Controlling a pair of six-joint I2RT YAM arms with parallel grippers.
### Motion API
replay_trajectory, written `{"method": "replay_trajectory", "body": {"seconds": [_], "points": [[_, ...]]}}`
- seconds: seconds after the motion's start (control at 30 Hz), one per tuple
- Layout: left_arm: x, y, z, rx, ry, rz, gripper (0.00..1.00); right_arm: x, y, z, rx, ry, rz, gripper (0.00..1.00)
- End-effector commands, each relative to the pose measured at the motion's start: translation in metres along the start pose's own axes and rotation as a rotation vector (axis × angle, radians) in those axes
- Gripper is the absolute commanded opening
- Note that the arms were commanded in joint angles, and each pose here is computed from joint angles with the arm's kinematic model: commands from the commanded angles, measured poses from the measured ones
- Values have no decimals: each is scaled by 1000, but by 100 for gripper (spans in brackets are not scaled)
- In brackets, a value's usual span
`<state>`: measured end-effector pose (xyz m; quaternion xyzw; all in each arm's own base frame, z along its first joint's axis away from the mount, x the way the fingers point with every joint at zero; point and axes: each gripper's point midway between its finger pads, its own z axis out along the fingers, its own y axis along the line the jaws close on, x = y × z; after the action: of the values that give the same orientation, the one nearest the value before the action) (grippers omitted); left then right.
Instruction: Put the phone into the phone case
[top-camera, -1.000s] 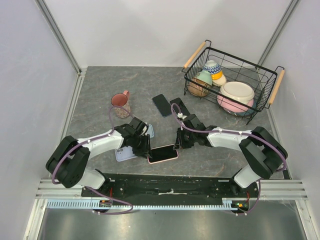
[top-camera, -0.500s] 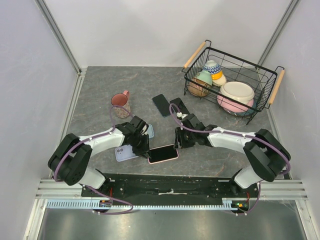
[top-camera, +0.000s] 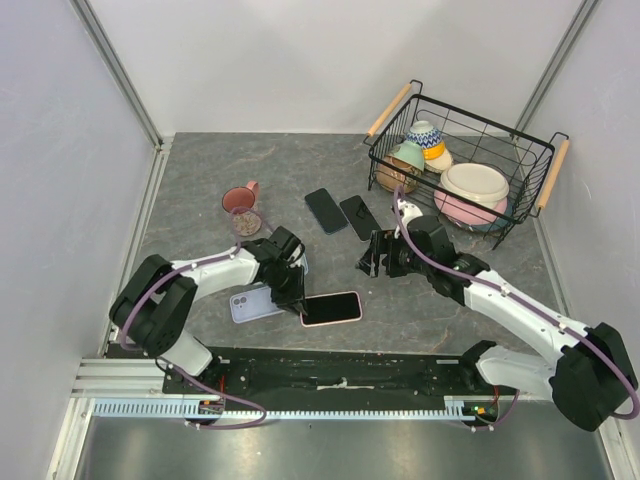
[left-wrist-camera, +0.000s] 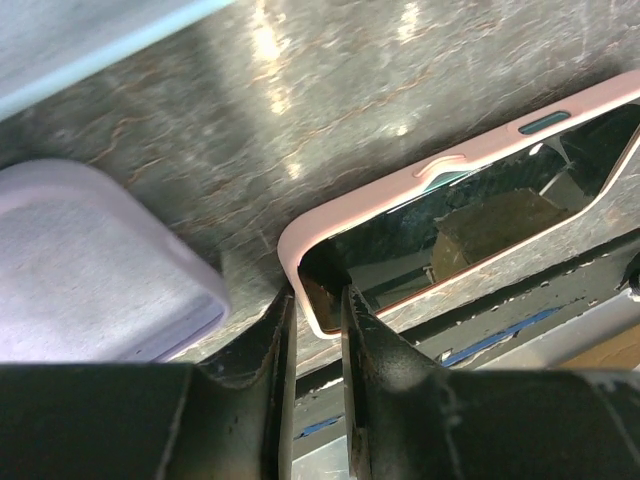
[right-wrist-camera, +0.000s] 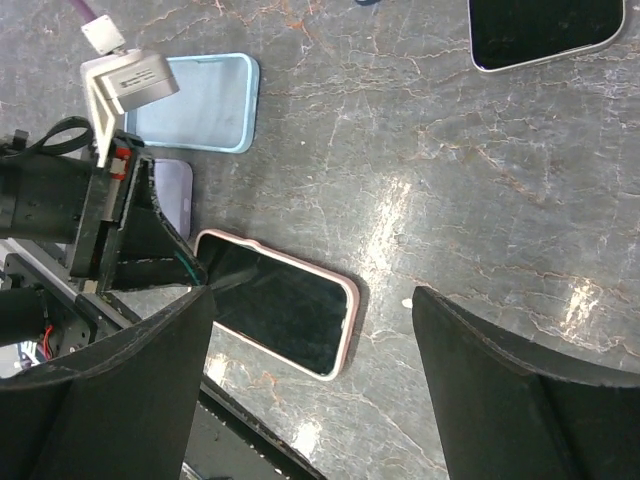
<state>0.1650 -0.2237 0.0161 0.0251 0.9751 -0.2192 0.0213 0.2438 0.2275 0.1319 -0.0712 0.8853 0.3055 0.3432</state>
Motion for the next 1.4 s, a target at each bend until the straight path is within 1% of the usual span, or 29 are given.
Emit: {"method": "replay_trajectory", "body": {"seconds": [0.0, 0.13, 0.17, 0.27, 0.33, 0.4, 0.43, 0.47, 0.53, 0.57, 0.67, 0.73, 0.83, 0.93, 0.97, 1.03, 1.07, 1.1, 1.13, 1.17, 1.2, 1.23, 1.3, 1.37], "points": [[-38, -68, 16, 189, -101, 114, 22, 1, 4, -6, -39, -11, 18, 87], [-41, -96, 24, 228, -86, 142, 22, -6, 3, -14, -42, -40, 30, 87], [-38, -105, 28, 246, -65, 154, 22, -9, 5, -18, -46, -56, 27, 87], [-39, -133, 32, 309, -53, 181, 22, -14, 5, -26, -47, -76, 27, 87], [-36, -144, 43, 317, -29, 194, 21, -19, 4, -31, -44, -93, 28, 87], [-42, -165, 42, 355, -35, 212, 21, -23, 6, -37, -43, -106, 26, 87], [-43, -170, 51, 362, -24, 207, 21, -25, 4, -39, -33, -116, 27, 87], [-44, -189, 49, 400, -22, 231, 21, -27, 5, -44, -32, -125, 25, 87], [-42, -200, 63, 414, 5, 229, 21, -31, 5, -50, -25, -138, 17, 87], [-45, -215, 61, 447, 3, 241, 21, -33, 4, -54, -16, -149, 15, 87], [-46, -235, 70, 497, 19, 242, 21, -36, 2, -61, 2, -157, 4, 87], [-47, -241, 71, 511, 16, 231, 21, -37, 2, -62, 6, -156, 0, 87], [-51, -241, 72, 507, -9, 228, 21, -35, 1, -64, 12, -152, -1, 87], [-55, -241, 64, 503, -44, 242, 24, -37, 1, -65, 9, -155, 1, 88], [-57, -237, 63, 487, -67, 239, 29, -38, 2, -65, 8, -157, 0, 88], [-62, -238, 47, 489, -116, 260, 34, -38, 3, -65, 3, -153, 2, 88], [-66, -229, 47, 448, -150, 247, 39, -38, 4, -64, 1, -152, 2, 88], [-70, -231, 31, 448, -190, 255, 42, -37, 3, -64, 1, -148, 2, 88], [-73, -218, 30, 402, -212, 250, 47, -36, 5, -63, -7, -144, -2, 88], [-75, -213, 25, 385, -230, 250, 49, -37, 5, -63, -6, -142, -4, 88], [-79, -213, 9, 386, -268, 267, 50, -38, 5, -64, -8, -146, -7, 88], [-81, -196, 9, 333, -274, 249, 53, -36, 4, -61, -7, -137, -4, 88], [-83, -182, -2, 296, -301, 251, 54, -34, 5, -59, -19, -128, -4, 88], [-86, -158, -19, 251, -340, 224, 56, -30, 6, -56, -32, -115, -1, 88]]}}
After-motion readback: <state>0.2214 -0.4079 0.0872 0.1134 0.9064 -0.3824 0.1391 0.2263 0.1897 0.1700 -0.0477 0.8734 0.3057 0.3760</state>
